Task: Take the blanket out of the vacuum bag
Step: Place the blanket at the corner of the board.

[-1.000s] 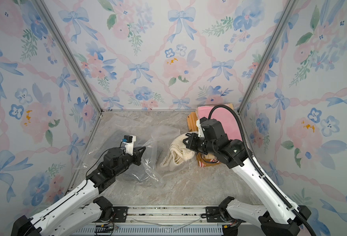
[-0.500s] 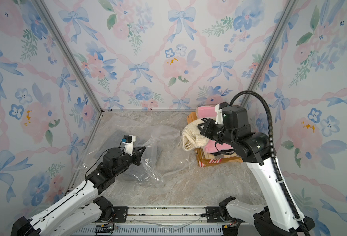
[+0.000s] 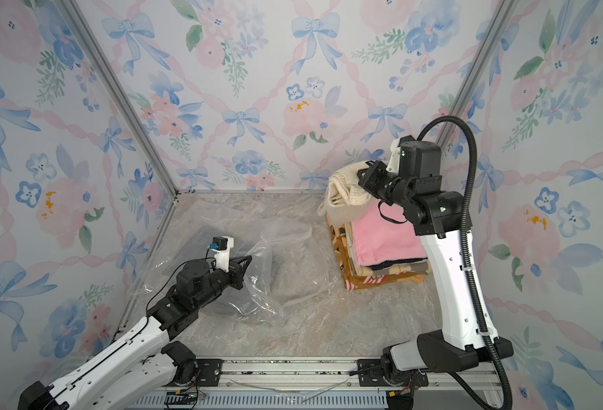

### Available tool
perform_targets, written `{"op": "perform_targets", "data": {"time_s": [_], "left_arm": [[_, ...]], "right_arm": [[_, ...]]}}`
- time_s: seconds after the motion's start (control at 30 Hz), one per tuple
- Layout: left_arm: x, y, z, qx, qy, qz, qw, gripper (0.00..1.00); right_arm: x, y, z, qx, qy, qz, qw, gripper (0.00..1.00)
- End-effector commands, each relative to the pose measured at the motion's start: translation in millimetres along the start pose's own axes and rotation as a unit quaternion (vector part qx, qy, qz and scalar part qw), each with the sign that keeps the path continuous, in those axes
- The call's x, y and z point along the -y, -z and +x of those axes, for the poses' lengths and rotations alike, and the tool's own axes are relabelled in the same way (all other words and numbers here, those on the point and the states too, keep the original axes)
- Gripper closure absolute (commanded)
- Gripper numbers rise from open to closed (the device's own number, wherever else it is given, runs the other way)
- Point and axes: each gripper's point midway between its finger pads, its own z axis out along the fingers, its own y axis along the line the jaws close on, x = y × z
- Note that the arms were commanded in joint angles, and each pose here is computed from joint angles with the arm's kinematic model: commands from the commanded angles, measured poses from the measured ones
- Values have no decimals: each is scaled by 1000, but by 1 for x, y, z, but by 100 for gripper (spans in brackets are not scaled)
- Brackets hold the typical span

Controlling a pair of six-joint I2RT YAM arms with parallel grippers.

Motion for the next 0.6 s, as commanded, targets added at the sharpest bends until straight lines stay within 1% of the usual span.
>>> {"op": "perform_targets", "data": {"time_s": [0.0,0.27,0.3,0.33,0.37,0.47,0.57], "left_arm": [[-6,0,5,-6,-2,-10,1000,100],[-7,-6,4,-11,2,-16,1000,100],[-7,-6,3,-11,2,-17,1000,100],[-8,-7,3,-12,2,-19,1000,100],[-8,-8,4,-14,3,-21,1000,100],[-9,-10,3,-14,6,-24,1000,100],[-10,-11,2,-14,9,-26,1000,100]], "right_arm": [[-25,3,-42,64,25,-52,996,100],[-7,-37,-89,111,24,-55,992,100],[-7,-36,-97,123,20,-63,990,100],[0,-51,-101,122,12,-60,991,100],[4,-57,-105,126,8,-62,990,100],[8,-72,-119,133,-3,-74,988,100],[12,-86,-127,133,-4,-72,988,100]]}}
